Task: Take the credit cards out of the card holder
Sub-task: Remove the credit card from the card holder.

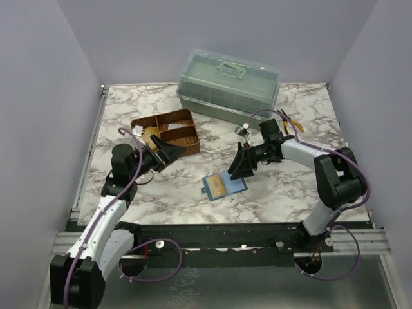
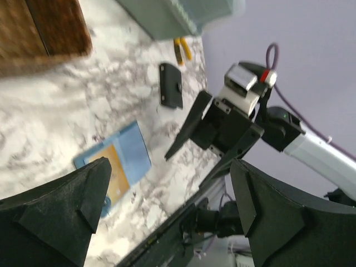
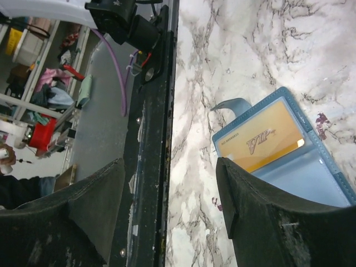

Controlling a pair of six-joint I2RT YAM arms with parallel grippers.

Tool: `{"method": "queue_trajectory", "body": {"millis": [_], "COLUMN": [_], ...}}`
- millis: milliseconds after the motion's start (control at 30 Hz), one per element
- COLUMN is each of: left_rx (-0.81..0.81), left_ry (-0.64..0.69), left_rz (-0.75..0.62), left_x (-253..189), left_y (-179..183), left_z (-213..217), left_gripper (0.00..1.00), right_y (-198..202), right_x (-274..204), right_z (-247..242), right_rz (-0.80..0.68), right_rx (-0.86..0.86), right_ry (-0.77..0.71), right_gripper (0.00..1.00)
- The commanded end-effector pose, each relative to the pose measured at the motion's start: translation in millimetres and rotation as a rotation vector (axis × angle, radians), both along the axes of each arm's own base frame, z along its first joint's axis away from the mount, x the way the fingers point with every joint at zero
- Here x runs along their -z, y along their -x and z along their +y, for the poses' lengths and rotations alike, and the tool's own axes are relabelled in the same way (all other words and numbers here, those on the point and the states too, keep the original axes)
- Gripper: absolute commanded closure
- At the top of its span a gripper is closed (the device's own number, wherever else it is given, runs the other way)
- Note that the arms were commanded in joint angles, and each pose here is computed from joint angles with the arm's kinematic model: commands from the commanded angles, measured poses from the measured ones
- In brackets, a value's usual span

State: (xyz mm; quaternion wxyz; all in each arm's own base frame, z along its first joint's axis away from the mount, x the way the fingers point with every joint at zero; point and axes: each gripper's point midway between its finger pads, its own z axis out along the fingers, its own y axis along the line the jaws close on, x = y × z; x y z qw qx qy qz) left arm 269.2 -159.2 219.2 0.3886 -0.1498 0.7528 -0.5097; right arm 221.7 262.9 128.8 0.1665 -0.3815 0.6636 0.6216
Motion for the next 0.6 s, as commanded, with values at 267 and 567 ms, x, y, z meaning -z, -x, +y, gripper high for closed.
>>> {"method": "queue_trajectory", "body": {"millis": [267, 567], "left_rx": [0.029, 0.011], "left_ry": [0.022, -0.047], "left_rz": [0.207, 0.281], "left_x": [57.8, 108.4], "left_y": [54.7, 63.9], "left_z": [-80.2, -119.9], "left_gripper": [0.15, 0.19], "right_y": [2.3, 2.2], "right_x": [31.7, 45.0], "right_z": [23.3, 20.6], "right_rz": [0.137, 0.268], "right_rx": [0.087, 0.26], "right_ry": [0.153, 0.204], "right_gripper": [0.33, 0.41]}}
